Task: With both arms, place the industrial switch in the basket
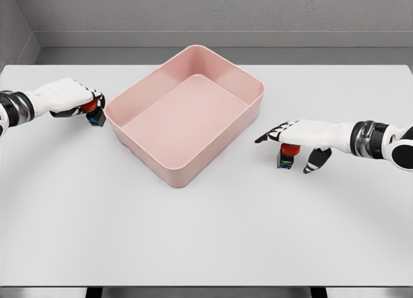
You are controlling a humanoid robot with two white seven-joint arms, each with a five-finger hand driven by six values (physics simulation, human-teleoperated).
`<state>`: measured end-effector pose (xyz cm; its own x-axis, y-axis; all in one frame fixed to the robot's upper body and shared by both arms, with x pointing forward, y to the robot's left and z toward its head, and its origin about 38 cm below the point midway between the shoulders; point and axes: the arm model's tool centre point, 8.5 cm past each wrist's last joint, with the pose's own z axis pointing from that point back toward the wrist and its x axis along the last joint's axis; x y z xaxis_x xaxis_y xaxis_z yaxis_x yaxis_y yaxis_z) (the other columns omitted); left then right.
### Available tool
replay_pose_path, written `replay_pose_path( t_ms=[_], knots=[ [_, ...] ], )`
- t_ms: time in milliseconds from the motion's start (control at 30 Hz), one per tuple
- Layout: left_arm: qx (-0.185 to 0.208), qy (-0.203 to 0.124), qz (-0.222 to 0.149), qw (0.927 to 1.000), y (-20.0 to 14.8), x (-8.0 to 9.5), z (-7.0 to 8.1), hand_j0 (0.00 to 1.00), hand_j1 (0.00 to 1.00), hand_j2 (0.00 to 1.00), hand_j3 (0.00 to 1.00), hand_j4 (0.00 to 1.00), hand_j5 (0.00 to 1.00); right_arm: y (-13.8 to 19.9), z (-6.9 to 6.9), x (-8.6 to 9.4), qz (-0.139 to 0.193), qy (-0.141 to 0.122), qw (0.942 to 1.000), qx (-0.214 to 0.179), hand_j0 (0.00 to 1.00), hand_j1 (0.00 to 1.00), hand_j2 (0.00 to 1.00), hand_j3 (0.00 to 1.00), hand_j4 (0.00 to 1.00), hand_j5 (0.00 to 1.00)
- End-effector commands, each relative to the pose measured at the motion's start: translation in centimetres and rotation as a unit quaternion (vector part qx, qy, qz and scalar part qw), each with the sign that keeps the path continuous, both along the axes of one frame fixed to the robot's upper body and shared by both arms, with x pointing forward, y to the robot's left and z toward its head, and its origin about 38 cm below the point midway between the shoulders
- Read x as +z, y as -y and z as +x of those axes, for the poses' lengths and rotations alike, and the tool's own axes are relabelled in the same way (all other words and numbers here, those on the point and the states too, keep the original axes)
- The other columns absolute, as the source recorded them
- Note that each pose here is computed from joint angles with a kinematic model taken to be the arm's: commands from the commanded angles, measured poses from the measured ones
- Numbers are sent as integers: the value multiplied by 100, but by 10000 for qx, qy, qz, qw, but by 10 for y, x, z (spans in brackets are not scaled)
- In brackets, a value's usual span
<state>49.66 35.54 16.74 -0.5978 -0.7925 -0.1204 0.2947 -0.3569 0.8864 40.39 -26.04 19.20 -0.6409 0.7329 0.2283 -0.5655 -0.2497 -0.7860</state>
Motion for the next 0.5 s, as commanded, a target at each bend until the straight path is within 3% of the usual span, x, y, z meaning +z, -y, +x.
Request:
replay_pose_path(
  t_ms=[0, 100, 267, 467],
  knots=[
    [16, 7, -20, 10000, -1, 1, 0, 28, 28, 28, 28, 28, 28, 4, 2, -2, -17, -24, 10000, -64, 99, 99, 99, 99, 99, 99],
    [36, 4, 5, 10000, -4, 1, 0, 25, 25, 25, 25, 25, 25, 5, 3, -2, -21, -25, 10000, -88, 99, 99, 99, 99, 99, 99],
    [95, 19, 30, 9999, -10, 3, -1, 25, 25, 25, 25, 25, 25, 5, 3, -1, -26, -13, 10000, -79, 74, 74, 74, 74, 74, 74],
    [145, 115, 45, 9998, -17, 13, 1, 25, 25, 25, 25, 25, 25, 5, 3, -1, -24, -11, 10000, -73, 66, 66, 66, 66, 66, 66]
  ],
)
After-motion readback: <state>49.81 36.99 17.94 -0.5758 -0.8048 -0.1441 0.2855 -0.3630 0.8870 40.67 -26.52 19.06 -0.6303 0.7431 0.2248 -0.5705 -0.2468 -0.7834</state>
